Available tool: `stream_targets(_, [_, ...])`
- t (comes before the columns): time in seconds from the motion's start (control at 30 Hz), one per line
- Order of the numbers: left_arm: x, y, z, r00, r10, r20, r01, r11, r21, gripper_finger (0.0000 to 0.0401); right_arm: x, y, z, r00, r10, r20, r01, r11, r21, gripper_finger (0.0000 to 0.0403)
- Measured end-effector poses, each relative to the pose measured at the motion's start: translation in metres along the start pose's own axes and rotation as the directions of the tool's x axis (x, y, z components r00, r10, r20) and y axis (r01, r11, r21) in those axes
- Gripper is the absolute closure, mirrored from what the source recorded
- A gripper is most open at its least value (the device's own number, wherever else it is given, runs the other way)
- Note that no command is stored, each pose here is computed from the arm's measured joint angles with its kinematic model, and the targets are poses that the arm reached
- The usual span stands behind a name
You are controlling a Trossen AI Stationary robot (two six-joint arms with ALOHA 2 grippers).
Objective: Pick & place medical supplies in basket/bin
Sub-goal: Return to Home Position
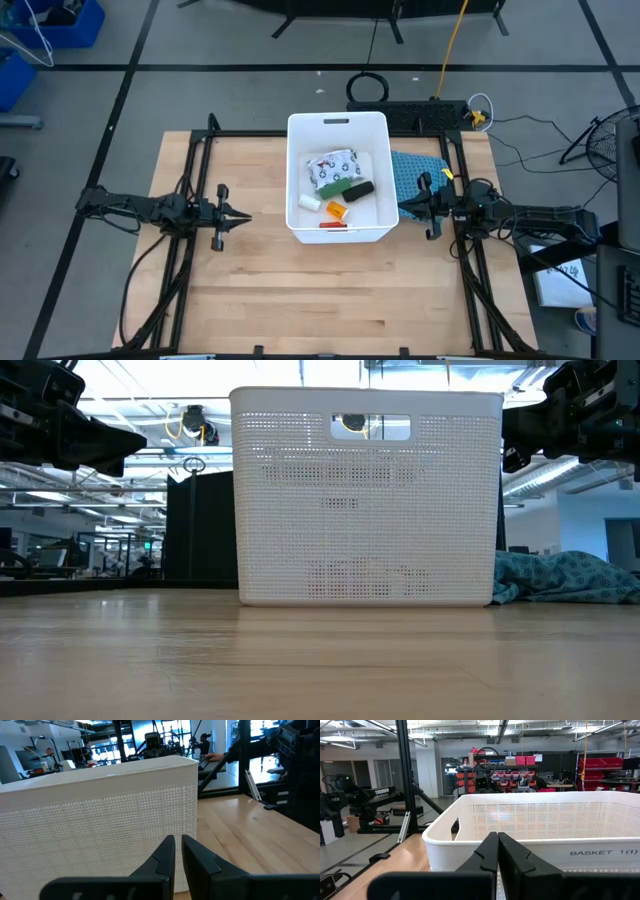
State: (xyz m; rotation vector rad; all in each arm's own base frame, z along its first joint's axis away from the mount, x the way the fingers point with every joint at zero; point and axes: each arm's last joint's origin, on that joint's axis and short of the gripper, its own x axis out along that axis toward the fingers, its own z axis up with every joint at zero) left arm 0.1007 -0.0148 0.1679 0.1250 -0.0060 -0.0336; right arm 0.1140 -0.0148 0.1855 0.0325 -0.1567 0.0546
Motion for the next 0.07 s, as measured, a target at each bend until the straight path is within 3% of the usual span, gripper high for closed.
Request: stream_targets(0.07, [0.0,0.0,0.0,1.0,0.0,0.0,0.0,1.0,0.0,0.0364,0.0,0.0,0.0,1.0,0.0,0.0,0.0,1.0,0.0,0.0403])
